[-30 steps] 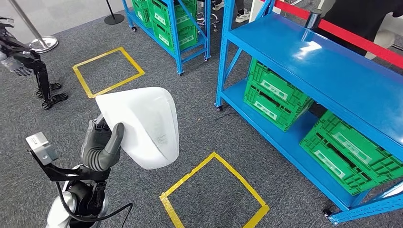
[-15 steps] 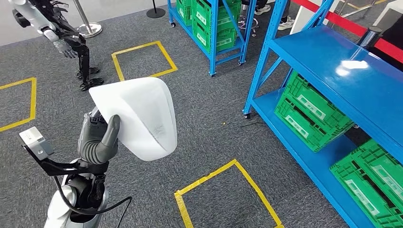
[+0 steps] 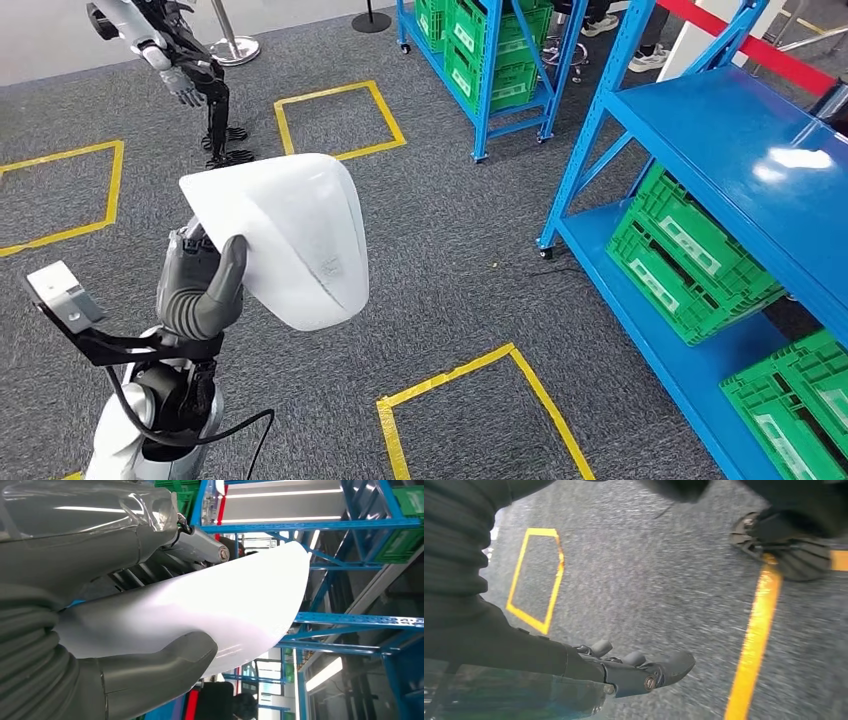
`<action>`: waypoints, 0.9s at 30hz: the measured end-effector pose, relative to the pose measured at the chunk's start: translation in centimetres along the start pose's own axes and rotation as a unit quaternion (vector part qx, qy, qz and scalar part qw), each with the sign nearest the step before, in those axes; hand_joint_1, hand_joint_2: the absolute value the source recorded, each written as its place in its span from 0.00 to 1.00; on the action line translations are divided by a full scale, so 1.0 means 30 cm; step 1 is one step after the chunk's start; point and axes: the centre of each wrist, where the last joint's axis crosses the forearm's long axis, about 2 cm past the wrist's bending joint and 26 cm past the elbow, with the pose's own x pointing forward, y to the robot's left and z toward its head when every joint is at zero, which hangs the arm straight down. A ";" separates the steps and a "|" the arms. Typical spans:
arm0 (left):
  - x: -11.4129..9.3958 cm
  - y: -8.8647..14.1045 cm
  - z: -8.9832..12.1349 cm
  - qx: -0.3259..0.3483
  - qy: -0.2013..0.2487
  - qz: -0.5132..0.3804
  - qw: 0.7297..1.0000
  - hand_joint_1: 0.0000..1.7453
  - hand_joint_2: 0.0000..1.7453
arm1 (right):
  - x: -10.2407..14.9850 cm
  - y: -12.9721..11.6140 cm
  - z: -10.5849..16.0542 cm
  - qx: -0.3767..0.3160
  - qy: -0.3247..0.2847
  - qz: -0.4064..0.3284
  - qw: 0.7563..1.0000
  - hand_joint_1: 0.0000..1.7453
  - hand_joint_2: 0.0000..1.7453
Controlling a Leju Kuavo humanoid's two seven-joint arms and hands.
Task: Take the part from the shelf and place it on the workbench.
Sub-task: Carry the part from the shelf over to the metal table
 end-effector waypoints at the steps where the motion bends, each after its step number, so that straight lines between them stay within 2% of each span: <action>1: 0.001 0.000 -0.012 -0.005 -0.001 0.000 1.000 1.00 1.00 | 0.005 0.005 0.000 0.001 -0.003 -0.010 1.000 0.00 1.00; 8: -0.008 -0.010 -0.043 -0.016 0.002 0.005 1.000 1.00 1.00 | 0.010 0.013 0.001 0.004 -0.008 -0.043 0.999 0.00 1.00; 27: -0.031 -0.005 -0.035 -0.015 0.018 0.006 1.000 1.00 1.00 | -0.001 0.014 0.001 0.004 -0.004 -0.051 0.999 0.00 1.00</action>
